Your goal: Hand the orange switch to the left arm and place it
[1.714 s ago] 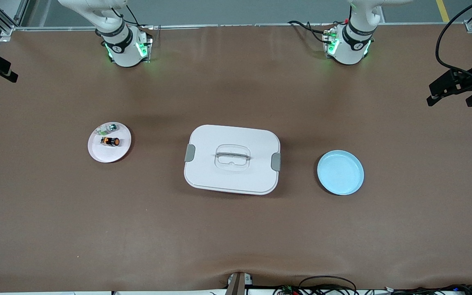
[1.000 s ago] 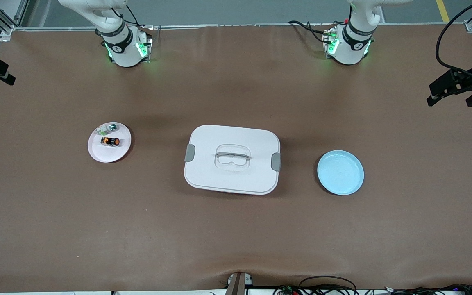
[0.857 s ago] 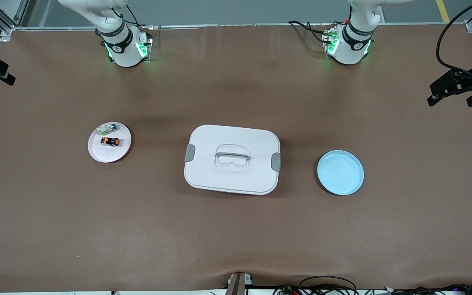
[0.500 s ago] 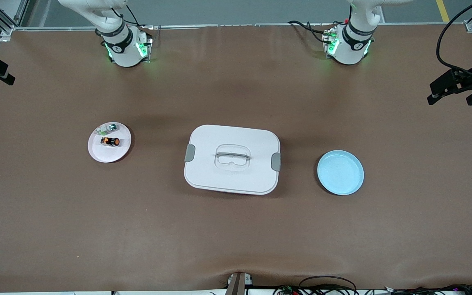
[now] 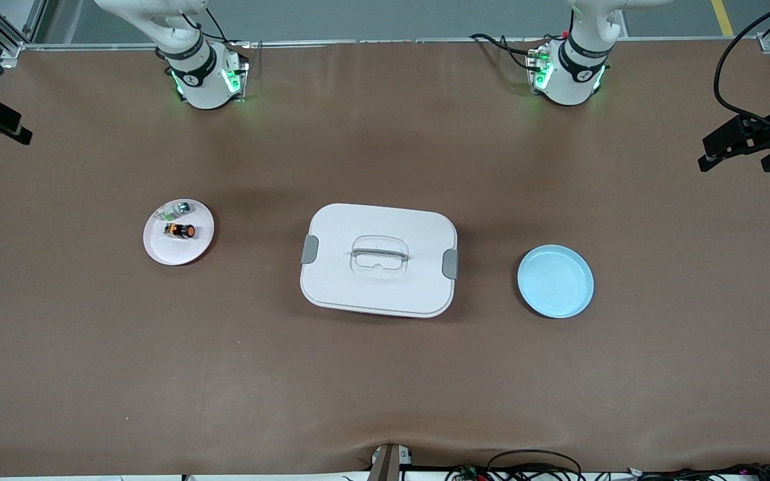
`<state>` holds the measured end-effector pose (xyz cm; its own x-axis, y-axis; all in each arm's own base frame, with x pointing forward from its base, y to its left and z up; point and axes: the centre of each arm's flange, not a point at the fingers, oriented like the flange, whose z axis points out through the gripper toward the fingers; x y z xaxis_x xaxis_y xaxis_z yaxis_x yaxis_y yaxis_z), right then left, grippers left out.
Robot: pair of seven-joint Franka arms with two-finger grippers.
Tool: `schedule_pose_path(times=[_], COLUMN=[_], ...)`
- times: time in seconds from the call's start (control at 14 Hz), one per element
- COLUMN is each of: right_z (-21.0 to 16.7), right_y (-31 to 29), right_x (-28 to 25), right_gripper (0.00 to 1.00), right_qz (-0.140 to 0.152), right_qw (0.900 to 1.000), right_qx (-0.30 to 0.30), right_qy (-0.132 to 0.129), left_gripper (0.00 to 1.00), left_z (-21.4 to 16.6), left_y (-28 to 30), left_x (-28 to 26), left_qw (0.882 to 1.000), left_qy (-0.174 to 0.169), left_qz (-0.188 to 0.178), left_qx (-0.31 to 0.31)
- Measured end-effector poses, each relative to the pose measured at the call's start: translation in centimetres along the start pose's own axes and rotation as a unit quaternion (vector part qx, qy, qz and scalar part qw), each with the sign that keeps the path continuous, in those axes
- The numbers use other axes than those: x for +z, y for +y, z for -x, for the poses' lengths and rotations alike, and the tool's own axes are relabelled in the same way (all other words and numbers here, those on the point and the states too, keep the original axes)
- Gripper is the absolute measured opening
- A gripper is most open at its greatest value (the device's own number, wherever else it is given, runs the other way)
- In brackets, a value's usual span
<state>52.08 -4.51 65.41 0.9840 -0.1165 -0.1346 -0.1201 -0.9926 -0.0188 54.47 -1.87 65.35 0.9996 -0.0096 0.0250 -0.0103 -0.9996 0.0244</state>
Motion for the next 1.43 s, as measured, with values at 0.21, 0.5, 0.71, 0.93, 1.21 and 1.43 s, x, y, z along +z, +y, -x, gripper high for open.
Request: schedule_pose_path(times=[0.21,0.5,0.71,0.93,1.21,1.43], right_z=[-2.0,-3.5,-6.7,-10.2,-11.6,-11.9], right_y=[-0.2,0.8,1.2,2.7,3.9,3.7], right_x=[2.5,4.8,10.0,15.4,16.0,19.0], right_gripper=[1.00,1.00,1.00,1.00,1.00,1.00], right_qz=[0.001,-0.001,-0.002,-0.004,-0.011,-0.031], right_qw=[0.999,0.997,0.993,0.992,0.994,0.996], right_qx=[-0.040,-0.067,-0.065,-0.054,-0.062,-0.030], right_qy=[-0.026,-0.049,-0.094,-0.116,-0.084,-0.073], left_gripper=[1.00,1.00,1.00,1.00,1.00,1.00], left_z=[-0.5,-0.8,-0.8,-0.9,-1.2,-1.3], left_y=[0.0,0.0,0.0,0.0,0.0,0.0], left_x=[0.6,0.3,0.0,0.1,0.7,0.8], left_qw=[1.000,1.000,1.000,1.000,1.000,1.000], left_qy=[-0.005,-0.001,0.003,0.002,-0.003,-0.004], left_qz=[0.000,0.000,0.000,0.000,0.000,0.000], left_qx=[0.000,0.000,0.000,0.000,0.000,0.000])
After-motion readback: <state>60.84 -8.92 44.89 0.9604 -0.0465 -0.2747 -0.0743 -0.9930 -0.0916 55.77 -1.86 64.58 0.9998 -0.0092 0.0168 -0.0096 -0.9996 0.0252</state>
